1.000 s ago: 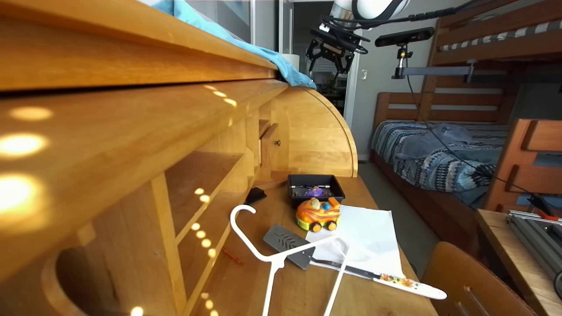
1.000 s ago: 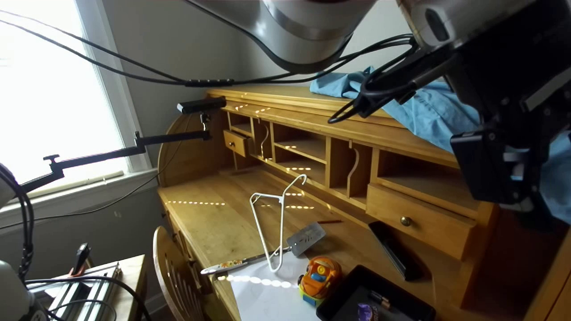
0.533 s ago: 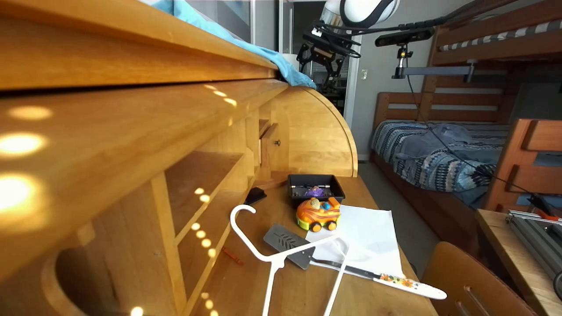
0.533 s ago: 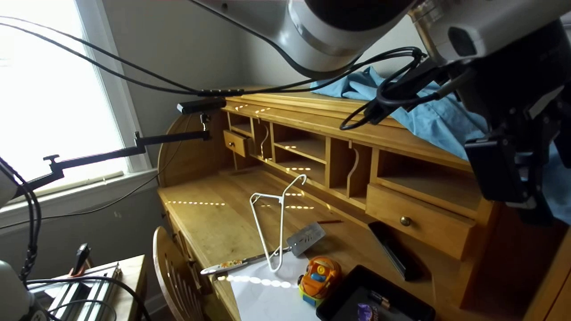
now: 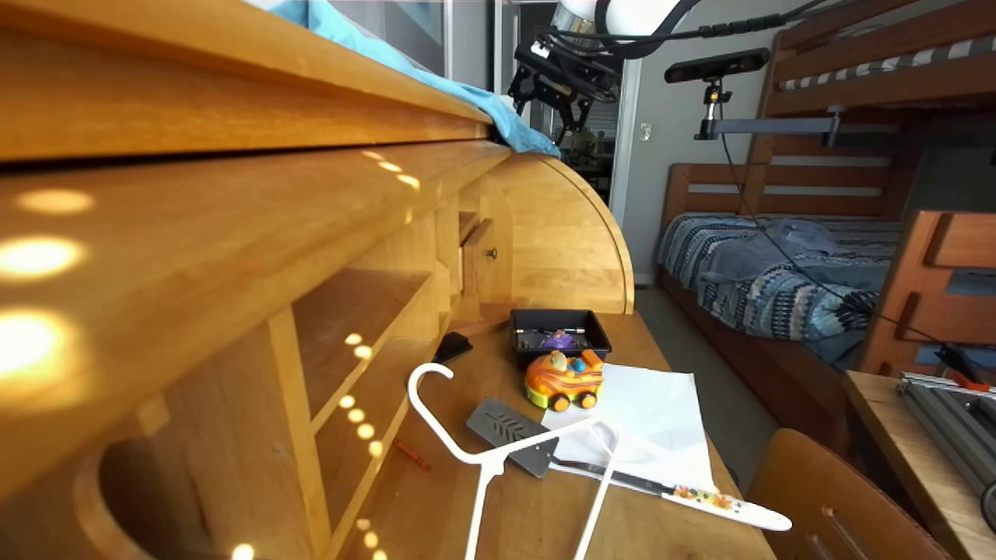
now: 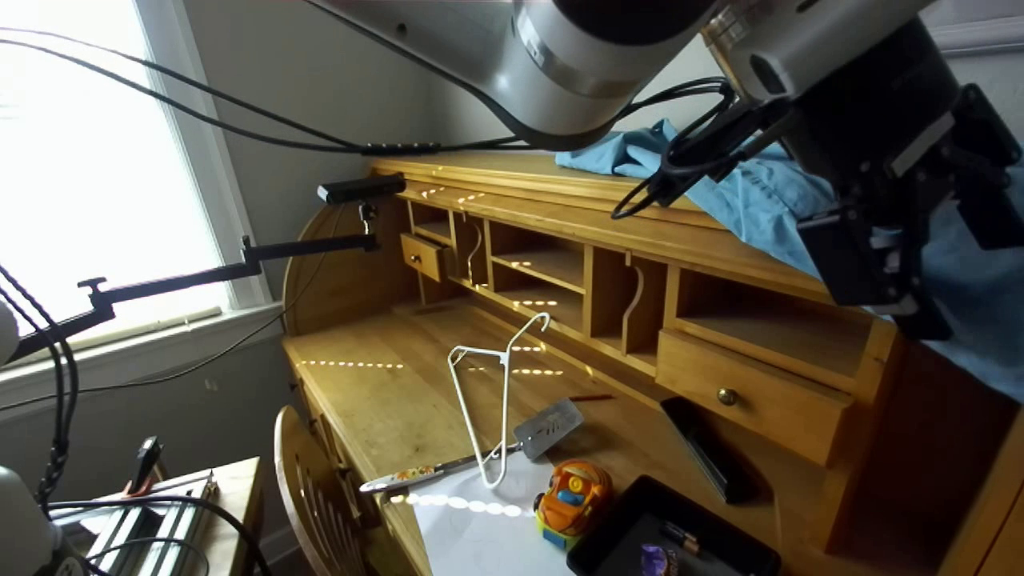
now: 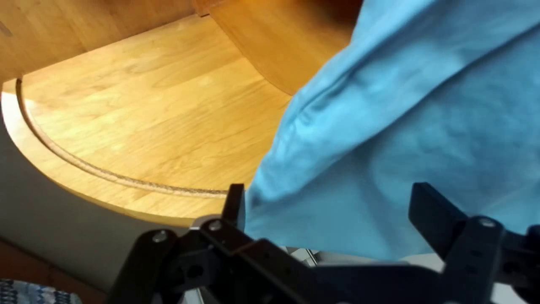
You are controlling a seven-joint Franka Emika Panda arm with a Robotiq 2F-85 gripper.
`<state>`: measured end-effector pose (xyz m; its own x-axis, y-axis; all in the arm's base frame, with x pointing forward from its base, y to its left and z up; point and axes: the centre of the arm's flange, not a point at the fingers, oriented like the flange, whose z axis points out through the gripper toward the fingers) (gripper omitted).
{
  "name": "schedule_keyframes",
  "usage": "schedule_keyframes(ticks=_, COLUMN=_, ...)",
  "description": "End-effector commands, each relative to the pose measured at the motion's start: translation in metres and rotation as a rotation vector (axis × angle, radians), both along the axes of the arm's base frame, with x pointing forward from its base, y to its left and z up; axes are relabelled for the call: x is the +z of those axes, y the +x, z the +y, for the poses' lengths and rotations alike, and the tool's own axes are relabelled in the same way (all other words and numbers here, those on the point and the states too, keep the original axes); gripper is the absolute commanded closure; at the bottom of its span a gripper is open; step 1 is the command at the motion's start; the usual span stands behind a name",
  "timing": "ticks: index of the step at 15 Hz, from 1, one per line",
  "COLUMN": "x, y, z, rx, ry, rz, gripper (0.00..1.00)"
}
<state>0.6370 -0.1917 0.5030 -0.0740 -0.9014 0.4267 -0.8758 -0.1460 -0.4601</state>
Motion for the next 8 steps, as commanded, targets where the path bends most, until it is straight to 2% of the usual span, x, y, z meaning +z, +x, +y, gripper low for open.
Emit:
schedule_keyframes(ticks=1, x=-0.004, y=-0.009, z=0.060, rx=-0.071, ry=-0.012, rz=-0.058, gripper=0.00)
schedule_keyframes(ticks=4, x=-0.006, y=-0.016, z=0.099, rx=-0.134, ry=-0.010, rz=-0.105, gripper=0.00)
schedule_keyframes(ticks=8, x=-0.011, y=-0.037, z=0.128, rx=-0.243, ry=0.011, rz=-0.138, gripper=0.00)
